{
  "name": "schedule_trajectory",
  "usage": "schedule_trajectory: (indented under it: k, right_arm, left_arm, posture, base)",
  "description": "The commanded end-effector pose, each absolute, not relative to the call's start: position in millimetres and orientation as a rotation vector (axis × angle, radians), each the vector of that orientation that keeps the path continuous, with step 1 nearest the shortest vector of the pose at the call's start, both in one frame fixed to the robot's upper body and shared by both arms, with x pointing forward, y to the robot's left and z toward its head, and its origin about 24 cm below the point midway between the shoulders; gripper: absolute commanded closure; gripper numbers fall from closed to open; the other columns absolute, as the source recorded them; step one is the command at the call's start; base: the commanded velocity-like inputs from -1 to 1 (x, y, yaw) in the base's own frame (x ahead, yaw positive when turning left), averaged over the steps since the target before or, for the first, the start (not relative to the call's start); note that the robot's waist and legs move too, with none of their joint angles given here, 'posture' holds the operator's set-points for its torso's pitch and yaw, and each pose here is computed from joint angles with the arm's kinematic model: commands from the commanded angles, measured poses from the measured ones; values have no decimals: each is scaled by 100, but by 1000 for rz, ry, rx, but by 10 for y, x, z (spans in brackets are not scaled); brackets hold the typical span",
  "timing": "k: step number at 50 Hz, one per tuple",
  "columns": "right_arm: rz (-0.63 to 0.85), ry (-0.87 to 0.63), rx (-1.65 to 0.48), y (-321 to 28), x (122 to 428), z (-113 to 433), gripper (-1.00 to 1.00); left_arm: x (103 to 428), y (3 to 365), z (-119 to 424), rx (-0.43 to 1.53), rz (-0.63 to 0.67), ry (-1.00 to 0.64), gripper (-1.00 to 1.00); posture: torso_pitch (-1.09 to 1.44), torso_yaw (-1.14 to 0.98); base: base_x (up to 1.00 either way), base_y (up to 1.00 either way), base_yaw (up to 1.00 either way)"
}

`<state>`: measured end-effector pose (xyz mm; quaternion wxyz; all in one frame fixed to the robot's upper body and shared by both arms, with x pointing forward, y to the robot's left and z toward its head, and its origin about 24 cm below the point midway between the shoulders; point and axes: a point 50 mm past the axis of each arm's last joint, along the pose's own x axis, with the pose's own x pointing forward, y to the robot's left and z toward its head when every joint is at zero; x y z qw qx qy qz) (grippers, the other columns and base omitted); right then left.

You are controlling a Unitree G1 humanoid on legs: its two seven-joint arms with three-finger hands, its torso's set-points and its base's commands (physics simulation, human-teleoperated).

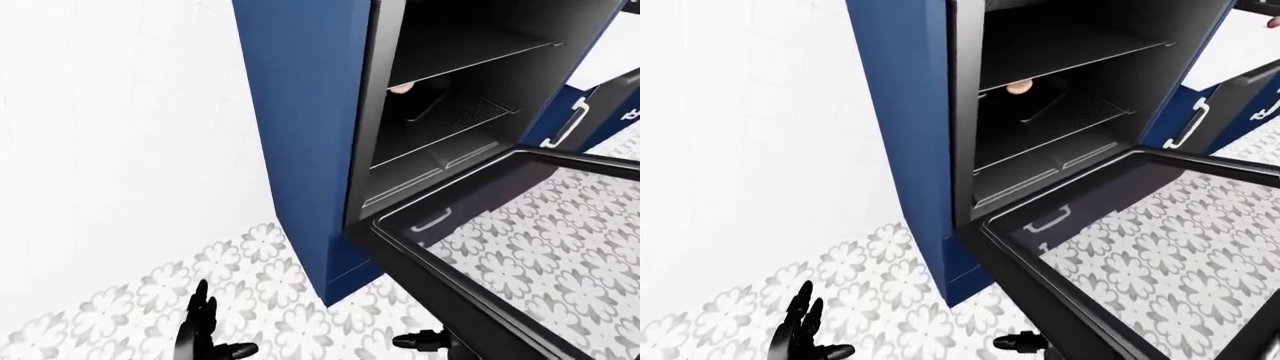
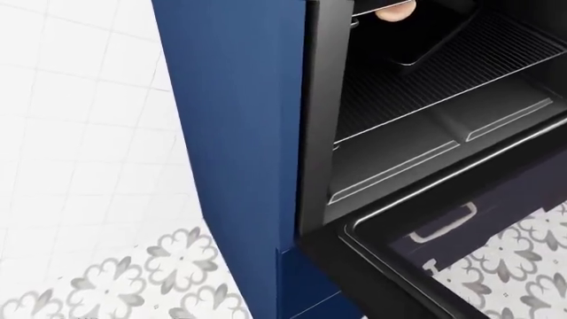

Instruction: Close the oven door.

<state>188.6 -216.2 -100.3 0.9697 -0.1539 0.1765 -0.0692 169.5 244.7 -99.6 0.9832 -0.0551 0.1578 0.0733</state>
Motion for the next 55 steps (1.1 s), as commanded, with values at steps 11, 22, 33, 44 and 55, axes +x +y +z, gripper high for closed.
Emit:
schedule_trajectory:
  k: [11,22,33,44,55]
  right_arm:
    - [-165,353,-158,-2256,1978,-953,-100]
    - [-139,372,-128,-2237,1958,-979,-100]
    - [-119,379,-105,-2217,1950,-990,-100]
    - [-105,381,-89,-2211,1939,-997,-100]
    - [-98,379,-80,-2206,1947,-994,-100]
  left_arm:
    - [1798,2483,-906,-91,139,257,-100]
    - [1777,2487,-913,-91,138,260,-100]
    - [1774,2480,-915,-90,138,260,-100]
    - [1769,2478,-917,-91,138,259,-100]
    - [1780,2480,-911,-92,137,256,-100]
  posture:
    - [0,0]
    - [0,0]
    - [0,0]
    - [0,0]
    - [0,0]
  base:
    - [0,0,0]
    - [0,0,-11]
    - [0,0,-18]
    - [0,0,-19]
    - [0,0,-19]
